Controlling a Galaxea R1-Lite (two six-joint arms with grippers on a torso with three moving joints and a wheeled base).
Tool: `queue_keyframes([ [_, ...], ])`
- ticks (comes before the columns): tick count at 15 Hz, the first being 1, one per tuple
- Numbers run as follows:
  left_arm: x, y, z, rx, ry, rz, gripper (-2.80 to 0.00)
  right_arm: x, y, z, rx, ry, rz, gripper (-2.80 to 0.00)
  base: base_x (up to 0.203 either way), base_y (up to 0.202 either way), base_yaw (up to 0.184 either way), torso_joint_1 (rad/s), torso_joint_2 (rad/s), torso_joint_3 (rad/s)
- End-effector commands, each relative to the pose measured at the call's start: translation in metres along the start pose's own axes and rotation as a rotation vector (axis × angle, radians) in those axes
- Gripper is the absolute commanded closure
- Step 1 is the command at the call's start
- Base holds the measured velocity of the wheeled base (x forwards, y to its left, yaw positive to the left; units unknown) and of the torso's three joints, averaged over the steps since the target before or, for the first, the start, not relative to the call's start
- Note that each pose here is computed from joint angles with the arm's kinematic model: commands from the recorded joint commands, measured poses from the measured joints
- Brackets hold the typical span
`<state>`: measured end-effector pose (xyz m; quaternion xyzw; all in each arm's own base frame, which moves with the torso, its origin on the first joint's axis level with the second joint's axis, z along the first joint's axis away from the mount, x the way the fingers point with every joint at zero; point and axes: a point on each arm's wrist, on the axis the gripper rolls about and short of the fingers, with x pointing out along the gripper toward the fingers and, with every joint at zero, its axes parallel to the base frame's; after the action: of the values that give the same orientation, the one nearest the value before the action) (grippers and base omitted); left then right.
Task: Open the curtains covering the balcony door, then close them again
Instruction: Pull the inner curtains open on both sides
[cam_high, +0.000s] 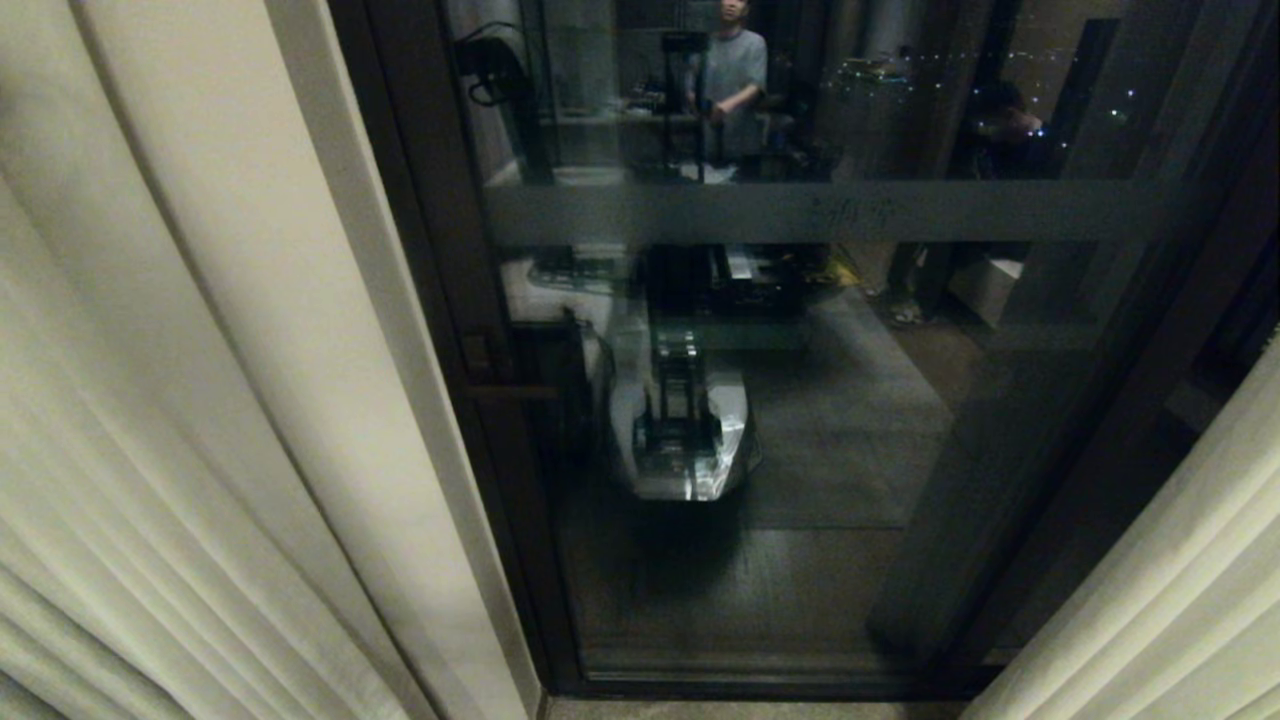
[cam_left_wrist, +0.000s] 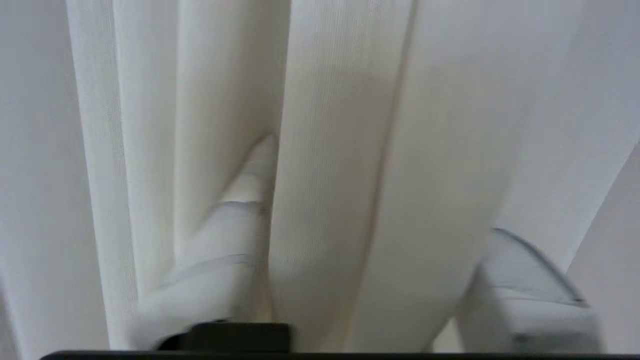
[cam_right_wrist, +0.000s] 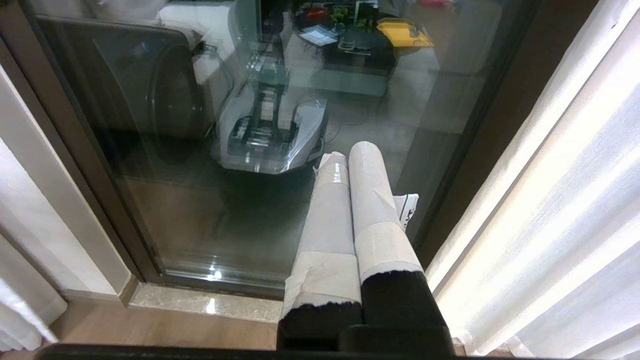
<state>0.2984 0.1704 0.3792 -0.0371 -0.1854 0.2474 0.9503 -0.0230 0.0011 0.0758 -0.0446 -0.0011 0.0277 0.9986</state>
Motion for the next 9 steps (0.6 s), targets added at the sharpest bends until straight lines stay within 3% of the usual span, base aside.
queue_keyframes([
  [1,-0.018,-0.005,0.017,-0.005,-0.017,-0.011,-2.8,0.0,0.0,0.0,-0.001,0.001,0.001,0.0,0.0,0.0,0.0,0.0,0.0,0.0],
  [9,-0.108,-0.015,0.044,-0.014,-0.001,-0.042,-2.8,0.0,0.0,0.0,-0.001,0.001,0.001,0.0,0.0,0.0,0.0,0.0,0.0,0.0],
])
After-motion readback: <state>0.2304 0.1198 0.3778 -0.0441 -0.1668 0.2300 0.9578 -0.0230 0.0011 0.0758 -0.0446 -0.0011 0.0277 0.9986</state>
